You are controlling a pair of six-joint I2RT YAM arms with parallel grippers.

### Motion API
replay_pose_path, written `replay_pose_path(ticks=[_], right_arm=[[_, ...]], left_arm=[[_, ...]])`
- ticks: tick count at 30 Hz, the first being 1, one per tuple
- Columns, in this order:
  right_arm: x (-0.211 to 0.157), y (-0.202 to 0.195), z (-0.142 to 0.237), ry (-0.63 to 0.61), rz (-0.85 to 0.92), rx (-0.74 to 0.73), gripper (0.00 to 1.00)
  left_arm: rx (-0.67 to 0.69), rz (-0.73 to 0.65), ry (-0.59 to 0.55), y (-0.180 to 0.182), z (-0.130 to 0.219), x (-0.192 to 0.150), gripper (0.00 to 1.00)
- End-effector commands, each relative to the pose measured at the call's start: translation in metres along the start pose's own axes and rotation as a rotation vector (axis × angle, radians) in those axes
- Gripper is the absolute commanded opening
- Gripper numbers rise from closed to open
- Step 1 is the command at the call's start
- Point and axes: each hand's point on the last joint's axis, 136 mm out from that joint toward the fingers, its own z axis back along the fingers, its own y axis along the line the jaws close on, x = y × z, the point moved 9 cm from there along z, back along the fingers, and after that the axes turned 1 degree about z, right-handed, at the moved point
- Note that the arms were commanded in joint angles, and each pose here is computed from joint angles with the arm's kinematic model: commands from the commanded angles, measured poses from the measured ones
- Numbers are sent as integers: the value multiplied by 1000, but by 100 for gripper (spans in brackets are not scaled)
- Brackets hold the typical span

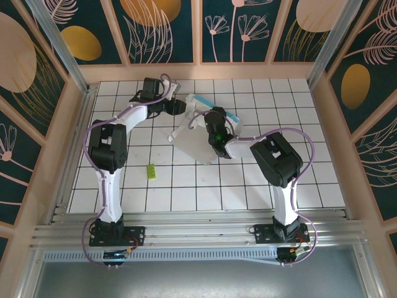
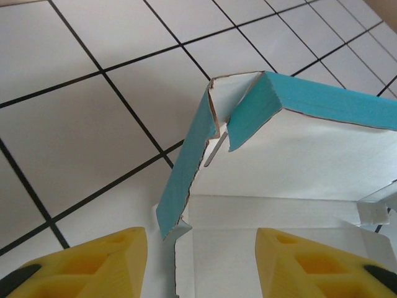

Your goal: Fold the paper box

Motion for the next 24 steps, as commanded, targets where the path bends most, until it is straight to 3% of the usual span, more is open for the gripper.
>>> replay_pose_path(ticks=[1, 10, 15, 24], right_arm=[[5, -18, 4, -8, -48, -28, 8], [6, -16, 4, -8, -44, -23, 8], [6, -13, 2, 4, -33, -28, 8], [9, -4, 1, 10, -1, -35, 8]], left_arm=[[-46, -24, 19, -1, -11, 3, 50], [33, 14, 50, 15, -27, 3, 28], [35, 60, 65, 13, -26, 3, 9], [-69, 205, 50, -15, -23, 29, 4]])
